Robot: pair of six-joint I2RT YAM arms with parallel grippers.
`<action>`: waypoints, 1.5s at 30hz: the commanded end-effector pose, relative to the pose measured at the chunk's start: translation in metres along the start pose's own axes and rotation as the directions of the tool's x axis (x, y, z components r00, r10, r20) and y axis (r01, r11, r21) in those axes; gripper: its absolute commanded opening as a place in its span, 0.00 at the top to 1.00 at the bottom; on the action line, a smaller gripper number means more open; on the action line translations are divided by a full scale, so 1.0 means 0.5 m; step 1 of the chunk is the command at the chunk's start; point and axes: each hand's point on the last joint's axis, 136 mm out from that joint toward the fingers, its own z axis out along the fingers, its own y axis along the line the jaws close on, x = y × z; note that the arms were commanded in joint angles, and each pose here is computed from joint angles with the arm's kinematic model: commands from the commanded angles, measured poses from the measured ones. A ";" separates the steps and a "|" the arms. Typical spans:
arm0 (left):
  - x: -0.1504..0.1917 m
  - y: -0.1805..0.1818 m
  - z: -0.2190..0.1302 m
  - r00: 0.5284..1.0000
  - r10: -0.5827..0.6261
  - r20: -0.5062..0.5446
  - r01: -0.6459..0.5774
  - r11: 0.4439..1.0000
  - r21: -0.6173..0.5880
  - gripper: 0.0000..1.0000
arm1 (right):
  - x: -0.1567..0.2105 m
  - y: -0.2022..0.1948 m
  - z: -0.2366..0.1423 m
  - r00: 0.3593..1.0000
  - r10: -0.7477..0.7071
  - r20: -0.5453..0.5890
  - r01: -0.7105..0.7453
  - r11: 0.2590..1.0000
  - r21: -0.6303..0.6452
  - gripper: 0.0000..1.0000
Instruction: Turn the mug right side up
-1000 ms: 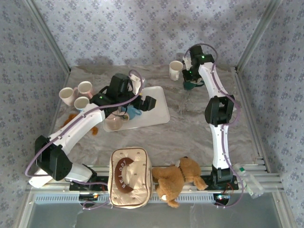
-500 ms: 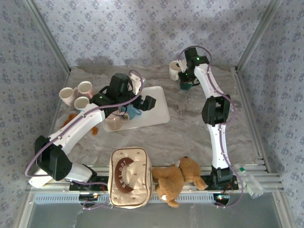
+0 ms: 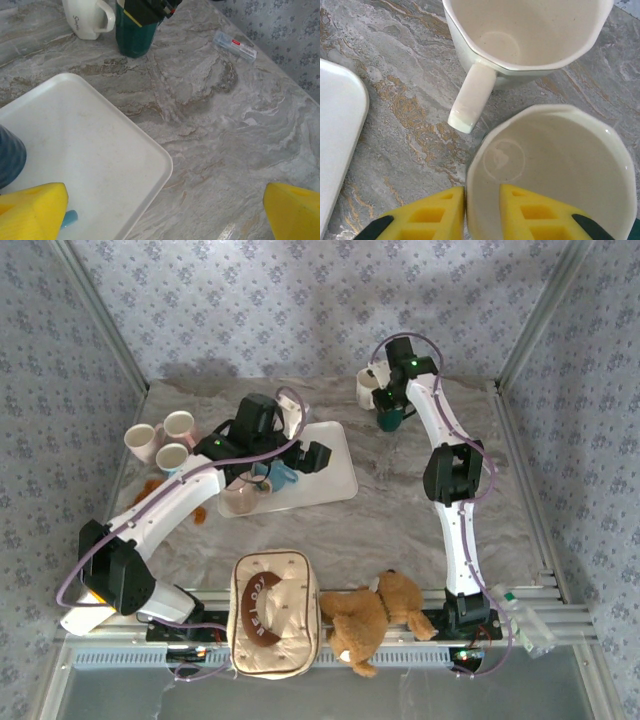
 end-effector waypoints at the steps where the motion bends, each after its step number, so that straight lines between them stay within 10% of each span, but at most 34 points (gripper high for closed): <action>1: -0.033 -0.017 -0.014 0.999 0.036 0.039 -0.036 0.999 0.014 0.00 | -0.022 -0.011 -0.026 0.999 -0.020 0.034 0.019 0.999 0.030 0.71; 23: -0.015 0.040 -0.061 0.998 0.067 0.001 -0.065 0.982 -0.178 0.00 | -0.045 0.024 -0.180 0.982 0.041 0.182 -0.050 0.997 0.050 0.43; 34: 0.044 0.079 -0.115 0.979 0.165 -0.118 -0.187 0.958 -0.219 0.00 | 0.028 0.115 -0.342 0.849 0.308 0.429 -0.202 0.940 -0.275 0.40; 45: 0.133 0.219 -0.102 0.966 -0.016 -0.257 -0.087 0.919 -0.384 0.00 | 0.200 0.229 -0.376 0.797 0.584 0.153 -0.460 0.752 -0.472 0.35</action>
